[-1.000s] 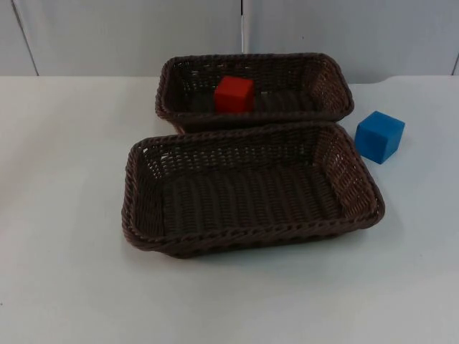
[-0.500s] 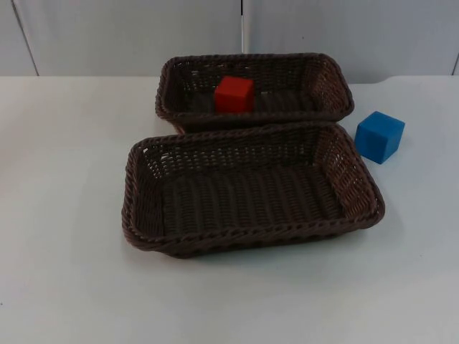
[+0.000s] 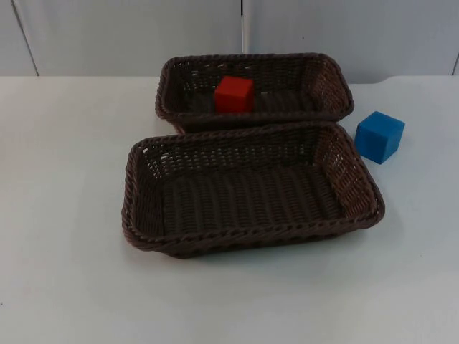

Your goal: Pick up one cube with the left hand and place it into the upper basket. Pick up one cube with the right hand and place it into the lower basket.

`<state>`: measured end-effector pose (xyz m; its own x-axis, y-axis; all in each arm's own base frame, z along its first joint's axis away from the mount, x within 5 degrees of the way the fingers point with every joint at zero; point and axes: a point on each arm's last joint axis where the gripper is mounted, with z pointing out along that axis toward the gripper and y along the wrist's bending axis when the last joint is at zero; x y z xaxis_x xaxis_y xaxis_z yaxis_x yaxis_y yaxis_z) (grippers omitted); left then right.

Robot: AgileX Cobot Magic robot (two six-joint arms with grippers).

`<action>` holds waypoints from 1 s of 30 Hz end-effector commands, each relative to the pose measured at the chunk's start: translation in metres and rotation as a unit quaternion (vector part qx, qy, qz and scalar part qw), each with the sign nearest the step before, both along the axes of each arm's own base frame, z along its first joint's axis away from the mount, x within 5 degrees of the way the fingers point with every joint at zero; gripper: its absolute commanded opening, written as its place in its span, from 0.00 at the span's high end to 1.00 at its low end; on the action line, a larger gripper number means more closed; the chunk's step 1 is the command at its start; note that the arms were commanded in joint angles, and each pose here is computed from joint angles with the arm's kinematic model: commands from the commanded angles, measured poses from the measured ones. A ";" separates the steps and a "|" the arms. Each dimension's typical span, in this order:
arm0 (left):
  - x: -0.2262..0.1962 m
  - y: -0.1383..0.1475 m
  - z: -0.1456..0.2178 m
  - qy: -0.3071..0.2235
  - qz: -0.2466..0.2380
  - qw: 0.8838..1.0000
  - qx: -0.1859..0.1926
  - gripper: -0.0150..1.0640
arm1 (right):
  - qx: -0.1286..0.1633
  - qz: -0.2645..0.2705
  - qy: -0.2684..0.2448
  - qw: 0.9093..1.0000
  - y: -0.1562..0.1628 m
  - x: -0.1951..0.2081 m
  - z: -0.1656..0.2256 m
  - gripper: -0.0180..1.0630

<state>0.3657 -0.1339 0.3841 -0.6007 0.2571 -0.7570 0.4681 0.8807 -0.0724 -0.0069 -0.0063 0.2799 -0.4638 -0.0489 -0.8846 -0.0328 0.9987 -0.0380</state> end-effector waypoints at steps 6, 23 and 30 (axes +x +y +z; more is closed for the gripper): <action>-0.040 0.017 -0.017 -0.026 0.023 0.999 0.000 0.22 | -0.003 0.001 -0.005 1.000 0.000 0.000 0.001 0.01; -0.162 0.057 -0.030 -0.051 0.045 0.997 -0.029 0.22 | -0.003 0.001 -0.005 1.000 0.000 0.000 0.001 0.01; -0.212 0.073 -0.039 -0.079 0.046 0.995 -0.041 0.22 | -0.003 0.001 -0.005 1.000 0.000 0.000 0.001 0.01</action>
